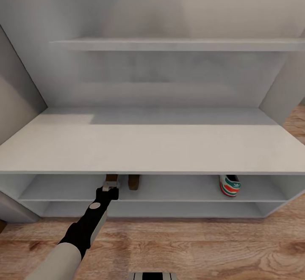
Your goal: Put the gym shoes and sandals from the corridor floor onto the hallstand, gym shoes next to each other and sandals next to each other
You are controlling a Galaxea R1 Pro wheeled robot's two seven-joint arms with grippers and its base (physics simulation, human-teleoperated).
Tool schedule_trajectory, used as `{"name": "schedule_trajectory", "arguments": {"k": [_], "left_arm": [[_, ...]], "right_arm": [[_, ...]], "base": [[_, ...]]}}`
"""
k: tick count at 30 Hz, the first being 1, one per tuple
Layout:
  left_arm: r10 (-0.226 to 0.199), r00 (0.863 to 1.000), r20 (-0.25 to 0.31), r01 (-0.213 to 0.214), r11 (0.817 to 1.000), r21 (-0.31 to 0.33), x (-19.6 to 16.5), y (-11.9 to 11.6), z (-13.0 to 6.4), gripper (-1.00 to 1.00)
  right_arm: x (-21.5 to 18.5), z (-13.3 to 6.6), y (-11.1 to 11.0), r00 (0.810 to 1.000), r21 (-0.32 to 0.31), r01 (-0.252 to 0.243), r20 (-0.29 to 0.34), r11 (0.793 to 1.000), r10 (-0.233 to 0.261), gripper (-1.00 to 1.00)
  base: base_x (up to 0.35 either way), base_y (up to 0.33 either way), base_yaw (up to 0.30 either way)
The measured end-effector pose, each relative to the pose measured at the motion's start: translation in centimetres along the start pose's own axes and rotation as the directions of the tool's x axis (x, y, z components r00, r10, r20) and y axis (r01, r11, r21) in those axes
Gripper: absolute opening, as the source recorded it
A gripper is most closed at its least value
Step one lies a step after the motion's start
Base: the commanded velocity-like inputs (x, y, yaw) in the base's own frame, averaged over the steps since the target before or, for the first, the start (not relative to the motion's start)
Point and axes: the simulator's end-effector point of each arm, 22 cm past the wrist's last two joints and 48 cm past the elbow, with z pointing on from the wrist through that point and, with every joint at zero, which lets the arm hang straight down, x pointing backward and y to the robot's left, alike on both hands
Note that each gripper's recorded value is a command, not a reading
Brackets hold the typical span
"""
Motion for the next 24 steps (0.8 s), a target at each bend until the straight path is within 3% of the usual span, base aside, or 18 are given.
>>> {"name": "schedule_trajectory", "arguments": {"k": [24], "left_arm": [[0.009, 1.0, 0.003, -0.009, 1.0, 0.008, -0.06, -0.43, -0.02, -1.0]], "right_arm": [[0.02, 0.01, 0.02, 1.0, 0.0, 0.0, 0.0, 1.0, 0.0, -1.0]], "base": [[0.02, -0.005, 0.0]]}}
